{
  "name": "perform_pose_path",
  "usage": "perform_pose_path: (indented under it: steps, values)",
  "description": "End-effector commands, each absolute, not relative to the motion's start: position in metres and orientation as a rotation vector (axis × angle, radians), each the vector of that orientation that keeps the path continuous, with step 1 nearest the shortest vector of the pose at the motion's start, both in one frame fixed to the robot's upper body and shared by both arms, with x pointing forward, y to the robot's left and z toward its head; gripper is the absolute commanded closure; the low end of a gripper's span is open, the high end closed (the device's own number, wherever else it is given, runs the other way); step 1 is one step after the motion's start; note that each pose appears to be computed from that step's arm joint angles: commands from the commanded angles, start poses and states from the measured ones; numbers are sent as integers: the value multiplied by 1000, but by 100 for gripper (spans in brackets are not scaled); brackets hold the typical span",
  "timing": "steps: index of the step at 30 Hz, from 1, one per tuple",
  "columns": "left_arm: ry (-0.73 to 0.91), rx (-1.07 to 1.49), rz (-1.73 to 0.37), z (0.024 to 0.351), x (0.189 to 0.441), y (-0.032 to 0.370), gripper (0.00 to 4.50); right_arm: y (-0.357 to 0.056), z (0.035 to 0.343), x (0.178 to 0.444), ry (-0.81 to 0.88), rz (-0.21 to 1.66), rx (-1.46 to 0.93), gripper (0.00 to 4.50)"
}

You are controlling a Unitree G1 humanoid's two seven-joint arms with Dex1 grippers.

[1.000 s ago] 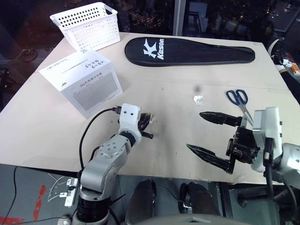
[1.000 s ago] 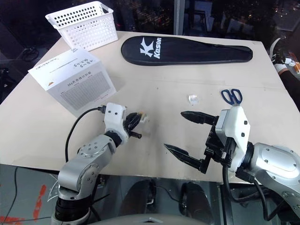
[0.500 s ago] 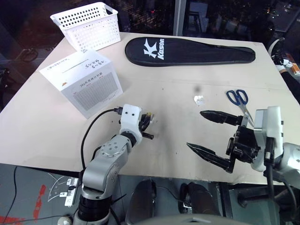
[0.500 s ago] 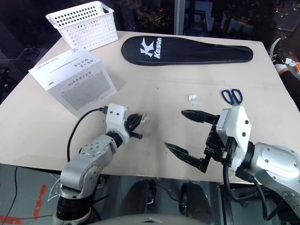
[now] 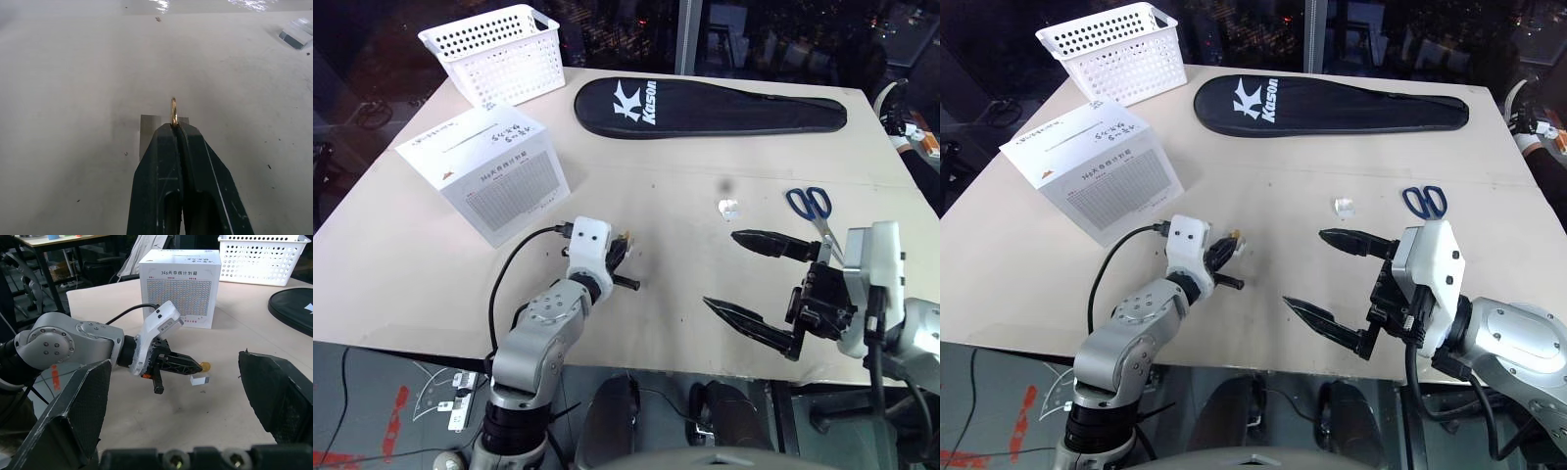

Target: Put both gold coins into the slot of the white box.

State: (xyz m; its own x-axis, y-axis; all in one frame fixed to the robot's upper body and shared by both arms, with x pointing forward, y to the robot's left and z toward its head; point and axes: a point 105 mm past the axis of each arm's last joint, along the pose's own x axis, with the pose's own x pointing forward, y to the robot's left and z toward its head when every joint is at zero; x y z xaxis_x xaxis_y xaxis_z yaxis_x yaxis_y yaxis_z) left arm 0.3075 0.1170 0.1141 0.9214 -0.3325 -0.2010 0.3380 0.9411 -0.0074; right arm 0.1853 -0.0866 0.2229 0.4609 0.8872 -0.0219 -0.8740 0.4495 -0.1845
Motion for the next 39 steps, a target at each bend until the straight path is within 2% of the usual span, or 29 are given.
perform_pose_path:
  steps: [1, 7, 10, 15, 21, 25, 27, 31, 39]
  values:
    - [114, -30, -381, 135, 306, 117, 446, -83, 229, 180, -125, 1106, -205, 0]
    - [62, -221, -574, 160, 297, 121, 446, -82, 229, 184, -116, 1112, -186, 0]
    - [76, -252, -659, 171, 292, 136, 446, -81, 228, 192, -106, 1102, -170, 0]
    - [125, -235, -730, 198, 292, 166, 446, -79, 224, 226, -90, 1011, -147, 0]
    - [138, -225, -745, 267, 299, 218, 446, -75, 234, 262, -125, 959, -54, 0]
    - [90, -129, -665, 323, 320, 257, 446, -64, 243, 269, -171, 1005, -70, 0]
    - [81, -74, -621, 337, 328, 275, 446, -60, 246, 272, -189, 1005, -84, 0]
    - [114, 131, -501, 347, 356, 320, 446, -46, 258, 261, -240, 1114, -109, 0]
    - [214, 283, -457, 339, 372, 334, 446, -47, 260, 244, -246, 1208, -186, 0]
